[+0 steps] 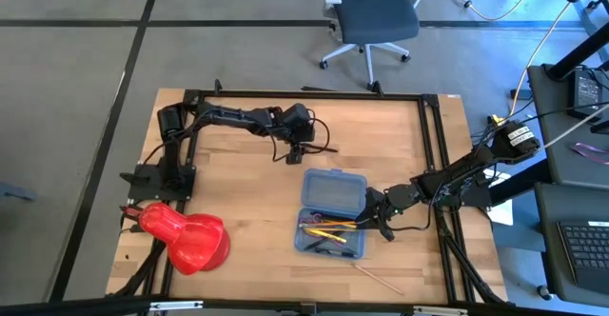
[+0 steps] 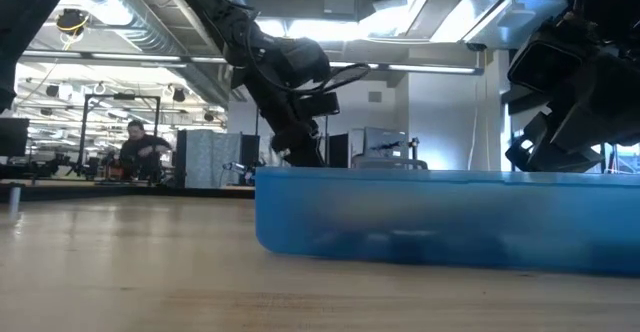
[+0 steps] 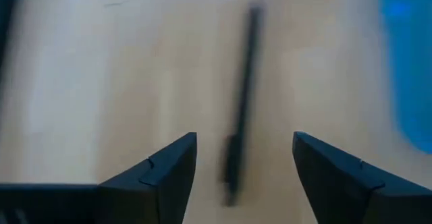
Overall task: Pick & place school supplies into a supply box
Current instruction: Put the top black pen into the blue supply box
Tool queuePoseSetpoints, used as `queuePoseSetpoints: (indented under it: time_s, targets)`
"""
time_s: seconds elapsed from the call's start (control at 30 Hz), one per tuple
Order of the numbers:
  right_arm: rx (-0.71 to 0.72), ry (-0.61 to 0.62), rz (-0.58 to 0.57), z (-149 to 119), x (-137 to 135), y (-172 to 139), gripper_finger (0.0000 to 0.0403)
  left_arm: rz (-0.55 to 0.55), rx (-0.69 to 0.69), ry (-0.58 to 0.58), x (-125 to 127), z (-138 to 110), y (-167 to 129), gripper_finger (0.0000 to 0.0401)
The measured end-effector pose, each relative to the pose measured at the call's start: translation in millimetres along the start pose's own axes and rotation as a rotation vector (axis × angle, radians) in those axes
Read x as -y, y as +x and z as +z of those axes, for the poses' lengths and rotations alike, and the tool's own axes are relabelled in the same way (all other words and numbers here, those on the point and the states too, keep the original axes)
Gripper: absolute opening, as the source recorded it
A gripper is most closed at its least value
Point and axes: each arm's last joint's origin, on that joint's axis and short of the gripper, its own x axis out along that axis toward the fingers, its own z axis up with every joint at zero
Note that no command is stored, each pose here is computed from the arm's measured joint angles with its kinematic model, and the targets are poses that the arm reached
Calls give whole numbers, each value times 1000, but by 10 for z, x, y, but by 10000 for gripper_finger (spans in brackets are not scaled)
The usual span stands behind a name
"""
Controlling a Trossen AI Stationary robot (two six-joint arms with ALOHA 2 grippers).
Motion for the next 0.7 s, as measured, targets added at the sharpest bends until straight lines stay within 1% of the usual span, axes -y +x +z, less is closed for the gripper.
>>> queuePoseSetpoints:
  time_s: [0.07,0.1,0.17,0.27,0.37,0.5,0.6,0.7]
  targets:
    - [0,-29,0,0,0,0,124,77,-16,-13,-20,5,15,234]
    - [0,-41,0,0,0,0,124,80,-21,-24,-41,-9,19,231]
    - [2,-62,-3,5,7,-1,124,34,-11,-49,-75,-39,30,224]
    - [9,-51,-14,22,34,-3,124,-41,7,-79,-127,-92,67,212]
    - [13,-42,-26,33,58,-5,124,-33,16,-81,-189,-112,76,201]
    - [12,-41,-26,33,60,-5,124,-100,23,-113,-231,-181,138,189]
    - [8,-41,-29,29,62,-5,124,-96,-36,-124,-209,-270,247,183]
    - [2,-40,-32,24,65,-5,124,-97,-34,-125,-212,-281,294,176]
